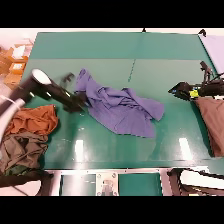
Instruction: Fold the shirts.
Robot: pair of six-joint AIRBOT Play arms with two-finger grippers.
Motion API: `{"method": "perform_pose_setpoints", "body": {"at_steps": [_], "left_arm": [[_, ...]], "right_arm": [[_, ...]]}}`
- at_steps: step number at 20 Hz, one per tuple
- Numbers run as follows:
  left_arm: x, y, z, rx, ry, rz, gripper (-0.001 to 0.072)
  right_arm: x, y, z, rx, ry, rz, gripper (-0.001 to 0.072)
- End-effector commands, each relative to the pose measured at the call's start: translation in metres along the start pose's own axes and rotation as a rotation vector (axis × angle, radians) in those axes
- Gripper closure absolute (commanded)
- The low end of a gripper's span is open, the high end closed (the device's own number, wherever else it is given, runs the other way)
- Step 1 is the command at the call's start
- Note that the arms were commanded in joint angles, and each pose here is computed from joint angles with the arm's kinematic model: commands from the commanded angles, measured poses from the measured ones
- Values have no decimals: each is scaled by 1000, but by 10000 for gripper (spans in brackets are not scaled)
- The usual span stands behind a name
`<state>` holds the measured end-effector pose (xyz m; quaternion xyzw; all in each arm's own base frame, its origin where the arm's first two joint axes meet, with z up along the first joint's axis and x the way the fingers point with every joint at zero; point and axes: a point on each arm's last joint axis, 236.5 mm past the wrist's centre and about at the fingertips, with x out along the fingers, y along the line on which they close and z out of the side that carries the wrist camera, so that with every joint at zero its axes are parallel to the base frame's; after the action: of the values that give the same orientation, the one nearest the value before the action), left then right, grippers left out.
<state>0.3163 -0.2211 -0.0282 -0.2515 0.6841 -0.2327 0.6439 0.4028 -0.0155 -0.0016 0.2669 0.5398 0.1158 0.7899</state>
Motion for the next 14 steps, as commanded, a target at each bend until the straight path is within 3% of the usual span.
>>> {"method": "perform_pose_setpoints", "body": {"at_steps": [1, 10, 11, 12, 14], "left_arm": [[72, -19, -51, -8, -5, -20, 118], [149, -51, -55, -90, -87, -74, 121], [148, -55, -54, -76, -90, -84, 299], [148, -59, -57, -39, -73, -90, 665], [142, -55, -70, 3, -1, -84, 678]], "right_arm": [[21, 9, -12, -21, 81, 19, 157], [33, 25, -21, -38, 122, 50, 157], [33, 25, -21, -38, 122, 50, 156], [33, 25, -21, -38, 122, 50, 157], [33, 25, -21, -38, 122, 49, 157]]}}
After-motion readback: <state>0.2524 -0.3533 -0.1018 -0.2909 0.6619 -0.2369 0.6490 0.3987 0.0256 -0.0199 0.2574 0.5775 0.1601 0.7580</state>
